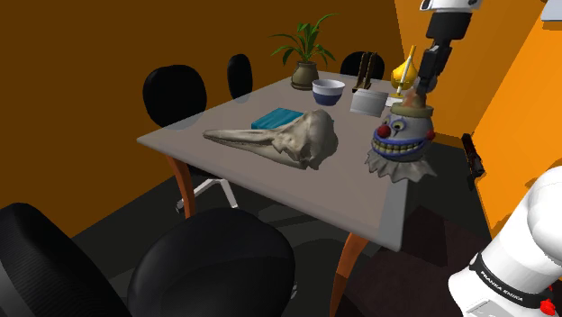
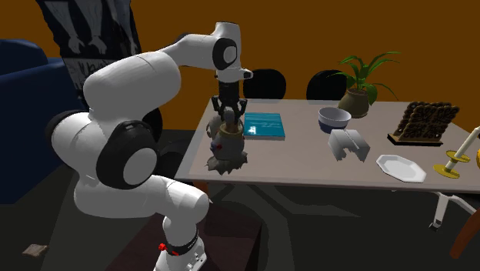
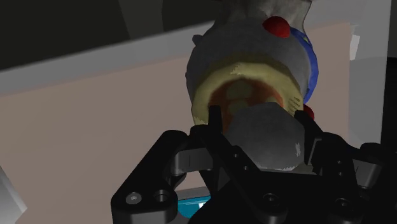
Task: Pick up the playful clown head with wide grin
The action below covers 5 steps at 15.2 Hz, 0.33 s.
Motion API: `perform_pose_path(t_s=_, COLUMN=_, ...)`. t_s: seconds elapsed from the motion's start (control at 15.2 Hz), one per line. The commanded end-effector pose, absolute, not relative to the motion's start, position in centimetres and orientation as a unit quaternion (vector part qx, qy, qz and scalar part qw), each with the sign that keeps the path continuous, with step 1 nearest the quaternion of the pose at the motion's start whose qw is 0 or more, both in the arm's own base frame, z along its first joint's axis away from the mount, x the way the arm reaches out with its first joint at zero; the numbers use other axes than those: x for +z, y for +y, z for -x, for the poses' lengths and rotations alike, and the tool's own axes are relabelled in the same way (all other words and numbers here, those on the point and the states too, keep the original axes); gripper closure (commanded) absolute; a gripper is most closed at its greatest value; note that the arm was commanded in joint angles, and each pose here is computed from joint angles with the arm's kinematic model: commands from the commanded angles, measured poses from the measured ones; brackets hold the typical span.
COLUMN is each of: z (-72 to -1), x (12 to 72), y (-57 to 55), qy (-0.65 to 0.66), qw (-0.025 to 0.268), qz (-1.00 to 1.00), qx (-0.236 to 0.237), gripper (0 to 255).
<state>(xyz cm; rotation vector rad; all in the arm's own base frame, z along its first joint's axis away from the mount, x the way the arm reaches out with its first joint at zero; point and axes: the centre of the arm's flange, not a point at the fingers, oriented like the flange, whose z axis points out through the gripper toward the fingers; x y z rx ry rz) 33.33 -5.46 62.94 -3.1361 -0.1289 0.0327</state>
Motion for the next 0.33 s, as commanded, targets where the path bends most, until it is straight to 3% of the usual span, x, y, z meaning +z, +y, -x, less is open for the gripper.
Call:
perform_pose_path(t_s=0.0, z=-33.3, x=64.1, y=-5.4, qy=-0.041, qw=0.001, qz=0.999, qx=0.009, gripper=255)
perform_pose_path(t_s=0.26, z=-33.3, x=65.2, y=-5.4, qy=-0.041, qw=0.001, qz=0.999, qx=0.009, gripper=255)
